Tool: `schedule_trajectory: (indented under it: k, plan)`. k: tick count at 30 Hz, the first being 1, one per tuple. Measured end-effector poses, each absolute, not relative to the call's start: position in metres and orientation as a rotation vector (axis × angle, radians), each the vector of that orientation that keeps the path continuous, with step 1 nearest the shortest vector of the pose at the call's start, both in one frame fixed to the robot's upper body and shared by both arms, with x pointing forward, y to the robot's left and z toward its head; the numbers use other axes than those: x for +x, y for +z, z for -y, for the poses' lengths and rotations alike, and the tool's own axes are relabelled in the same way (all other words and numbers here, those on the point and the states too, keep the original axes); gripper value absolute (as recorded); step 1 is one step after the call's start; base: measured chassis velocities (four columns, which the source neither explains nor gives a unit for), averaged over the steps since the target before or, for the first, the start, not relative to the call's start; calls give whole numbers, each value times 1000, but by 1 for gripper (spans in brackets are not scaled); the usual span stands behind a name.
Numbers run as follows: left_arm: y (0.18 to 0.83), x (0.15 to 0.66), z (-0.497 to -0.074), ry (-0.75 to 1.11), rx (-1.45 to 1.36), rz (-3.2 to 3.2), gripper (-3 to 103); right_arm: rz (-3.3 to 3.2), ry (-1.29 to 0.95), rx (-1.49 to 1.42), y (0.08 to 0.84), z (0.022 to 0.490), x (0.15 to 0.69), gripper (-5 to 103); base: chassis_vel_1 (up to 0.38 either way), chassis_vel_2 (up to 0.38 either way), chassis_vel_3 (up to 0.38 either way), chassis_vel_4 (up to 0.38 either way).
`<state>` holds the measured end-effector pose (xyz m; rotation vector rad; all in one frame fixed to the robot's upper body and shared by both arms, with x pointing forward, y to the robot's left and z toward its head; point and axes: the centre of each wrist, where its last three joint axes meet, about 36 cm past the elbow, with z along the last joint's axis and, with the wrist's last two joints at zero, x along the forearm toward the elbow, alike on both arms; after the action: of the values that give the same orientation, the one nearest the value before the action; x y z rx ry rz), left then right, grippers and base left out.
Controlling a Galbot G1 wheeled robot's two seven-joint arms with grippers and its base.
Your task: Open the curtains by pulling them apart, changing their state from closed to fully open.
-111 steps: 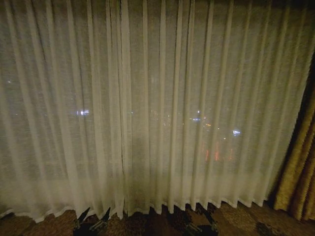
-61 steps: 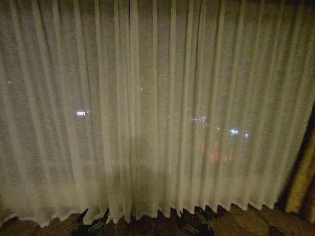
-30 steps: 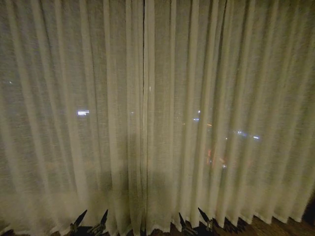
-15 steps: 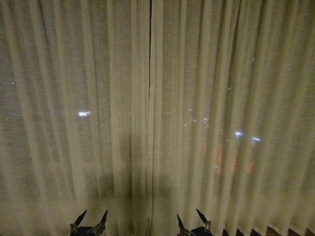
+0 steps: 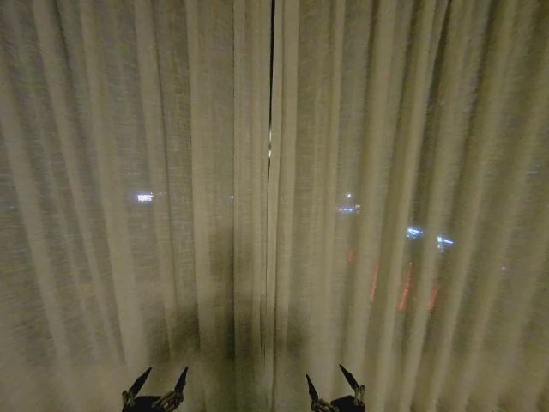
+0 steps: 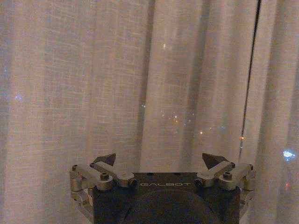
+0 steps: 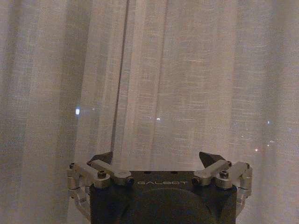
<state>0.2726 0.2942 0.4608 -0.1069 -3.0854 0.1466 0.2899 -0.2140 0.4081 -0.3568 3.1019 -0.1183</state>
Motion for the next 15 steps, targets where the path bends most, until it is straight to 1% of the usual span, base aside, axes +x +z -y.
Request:
schedule_trajectory:
  k: [3,7,8,11,12,15]
  plan:
    - [460,273,-294,147,-104,3084,100,-3111,-126,-395,414,206,287,100,-53,96,51,-109]
    - [460,270,-297,146,-84,3080,100,-3138,-83,-457,426,179,295,100,-9,20,8,-11]
    - [460,270,-297,146,-84,3080,100,-3138,-83,-457,426,179,295,100,0,0,0,0]
    - [459,263,-302,135,-46,3081,100,-3142,-33,-468,427,163,314,100,0,0,0,0]
    - [459,263,-302,135,-46,3081,100,-3142,-33,-468,427,163,314,100,0,0,0,0]
    - [456,253,-306,131,2,3073,100,-3137,-12,-462,421,156,338,100,0,0,0,0]
